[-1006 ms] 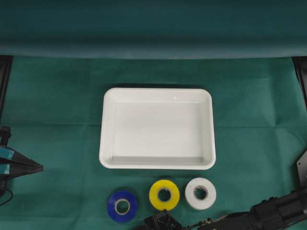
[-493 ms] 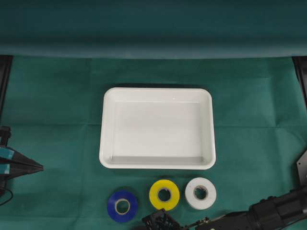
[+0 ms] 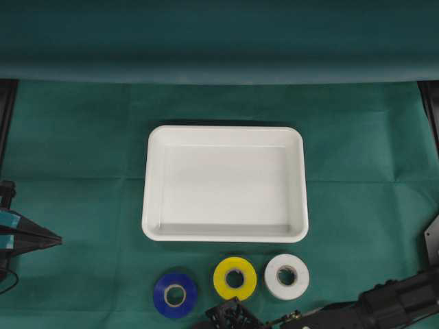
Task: Put the tape into the white case with the right arm.
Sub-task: 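Close the right gripper on the black tape roll's inner rim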
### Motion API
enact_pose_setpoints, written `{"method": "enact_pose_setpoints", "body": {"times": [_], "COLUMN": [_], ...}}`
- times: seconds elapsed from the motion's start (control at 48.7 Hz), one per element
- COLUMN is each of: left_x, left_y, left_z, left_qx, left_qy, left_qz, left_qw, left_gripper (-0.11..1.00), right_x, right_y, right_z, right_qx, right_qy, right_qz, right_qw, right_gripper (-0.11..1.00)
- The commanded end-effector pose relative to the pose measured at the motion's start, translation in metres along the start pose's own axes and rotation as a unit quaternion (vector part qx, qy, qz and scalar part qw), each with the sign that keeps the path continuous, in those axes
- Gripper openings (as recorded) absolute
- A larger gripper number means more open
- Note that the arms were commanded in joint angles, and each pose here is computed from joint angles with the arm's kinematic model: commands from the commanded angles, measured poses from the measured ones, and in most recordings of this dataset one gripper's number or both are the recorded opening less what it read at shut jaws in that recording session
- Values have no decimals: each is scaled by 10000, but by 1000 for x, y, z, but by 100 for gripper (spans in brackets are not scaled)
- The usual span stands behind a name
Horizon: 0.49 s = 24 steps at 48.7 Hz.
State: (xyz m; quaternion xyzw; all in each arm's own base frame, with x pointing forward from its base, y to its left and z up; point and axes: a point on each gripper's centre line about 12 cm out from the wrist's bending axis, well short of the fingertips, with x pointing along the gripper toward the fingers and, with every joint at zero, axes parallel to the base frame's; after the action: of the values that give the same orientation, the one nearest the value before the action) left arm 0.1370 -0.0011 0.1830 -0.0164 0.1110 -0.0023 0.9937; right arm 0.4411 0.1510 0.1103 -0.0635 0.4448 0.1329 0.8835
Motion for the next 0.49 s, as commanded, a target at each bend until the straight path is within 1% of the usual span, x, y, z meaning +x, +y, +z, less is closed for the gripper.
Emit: {"method": "enact_pose_setpoints", "body": {"times": [0.0, 0.205, 0.472], "left_x": [1, 1, 1], "left_y": [-1, -1, -1], "left_z": [4, 4, 4], "left_qx": [-20, -12, -12], "left_qy": [-38, -38, -30], "left_qz": [-16, -16, -16], "left_qw": [10000, 10000, 10000], "left_gripper": [0, 0, 0], "right_x": [-33, -57, -56], "right_y": [-1, -1, -4], "right_z": [28, 40, 39], "right_qx": [16, 30, 39], "right_qy": [-422, -583, -568], "right_qz": [2, 1, -25], "right_qw": [9991, 9983, 9984], "right_gripper": [0, 0, 0]}}
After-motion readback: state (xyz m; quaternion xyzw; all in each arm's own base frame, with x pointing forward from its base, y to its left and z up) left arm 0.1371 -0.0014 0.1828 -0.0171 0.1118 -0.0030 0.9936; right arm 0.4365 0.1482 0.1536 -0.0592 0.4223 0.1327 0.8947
